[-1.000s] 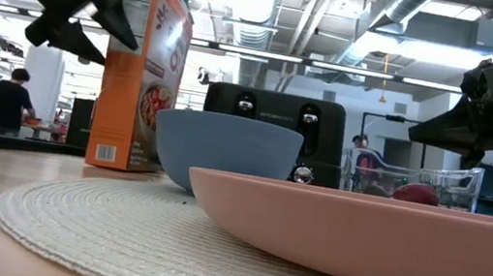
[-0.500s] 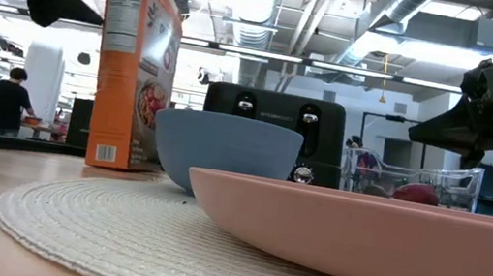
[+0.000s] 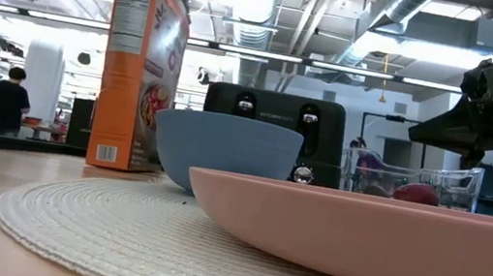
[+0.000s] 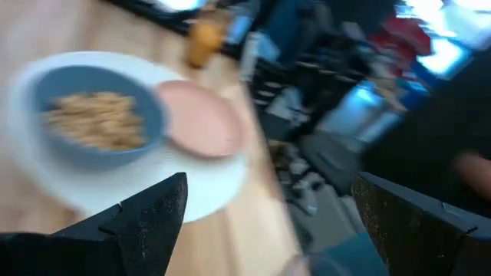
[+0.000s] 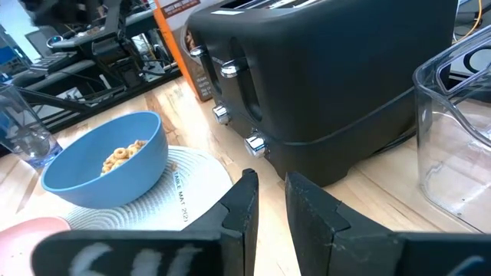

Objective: Arrange a breakfast setting
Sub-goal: Put the black spoon on the table mat

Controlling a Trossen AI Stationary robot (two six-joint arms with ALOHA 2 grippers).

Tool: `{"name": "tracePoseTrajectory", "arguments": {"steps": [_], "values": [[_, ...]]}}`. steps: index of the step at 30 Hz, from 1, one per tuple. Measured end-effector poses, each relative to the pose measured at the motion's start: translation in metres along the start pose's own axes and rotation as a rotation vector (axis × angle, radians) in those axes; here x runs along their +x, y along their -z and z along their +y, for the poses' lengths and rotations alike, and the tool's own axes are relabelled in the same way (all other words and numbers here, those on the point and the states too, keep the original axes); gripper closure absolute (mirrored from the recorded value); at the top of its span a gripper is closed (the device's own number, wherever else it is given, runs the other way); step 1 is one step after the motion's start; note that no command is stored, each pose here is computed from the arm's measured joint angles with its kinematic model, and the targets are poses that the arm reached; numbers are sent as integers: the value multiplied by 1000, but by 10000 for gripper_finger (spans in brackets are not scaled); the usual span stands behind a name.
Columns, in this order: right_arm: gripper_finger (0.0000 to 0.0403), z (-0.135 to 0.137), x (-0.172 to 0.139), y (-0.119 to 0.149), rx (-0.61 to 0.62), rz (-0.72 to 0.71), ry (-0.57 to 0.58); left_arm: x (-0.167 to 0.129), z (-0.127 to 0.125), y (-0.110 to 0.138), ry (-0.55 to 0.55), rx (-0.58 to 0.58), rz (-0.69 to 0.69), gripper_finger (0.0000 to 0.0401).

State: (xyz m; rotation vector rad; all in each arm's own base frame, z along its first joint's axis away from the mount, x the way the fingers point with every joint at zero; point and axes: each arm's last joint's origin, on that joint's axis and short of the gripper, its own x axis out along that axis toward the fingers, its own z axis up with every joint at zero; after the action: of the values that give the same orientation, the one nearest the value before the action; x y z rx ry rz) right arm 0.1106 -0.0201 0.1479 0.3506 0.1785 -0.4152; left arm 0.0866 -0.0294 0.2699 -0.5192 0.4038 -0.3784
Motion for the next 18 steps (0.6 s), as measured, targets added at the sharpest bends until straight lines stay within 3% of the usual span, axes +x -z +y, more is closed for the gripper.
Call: {"name": "tracePoseTrajectory", "arguments": {"steps": [8, 18], "values": [[312, 0, 0, 0, 0, 0, 0, -1, -18, -4, 336, 57, 59, 48], [312, 0, 0, 0, 0, 0, -1, 6, -26, -1, 392, 72, 101, 48]]}}
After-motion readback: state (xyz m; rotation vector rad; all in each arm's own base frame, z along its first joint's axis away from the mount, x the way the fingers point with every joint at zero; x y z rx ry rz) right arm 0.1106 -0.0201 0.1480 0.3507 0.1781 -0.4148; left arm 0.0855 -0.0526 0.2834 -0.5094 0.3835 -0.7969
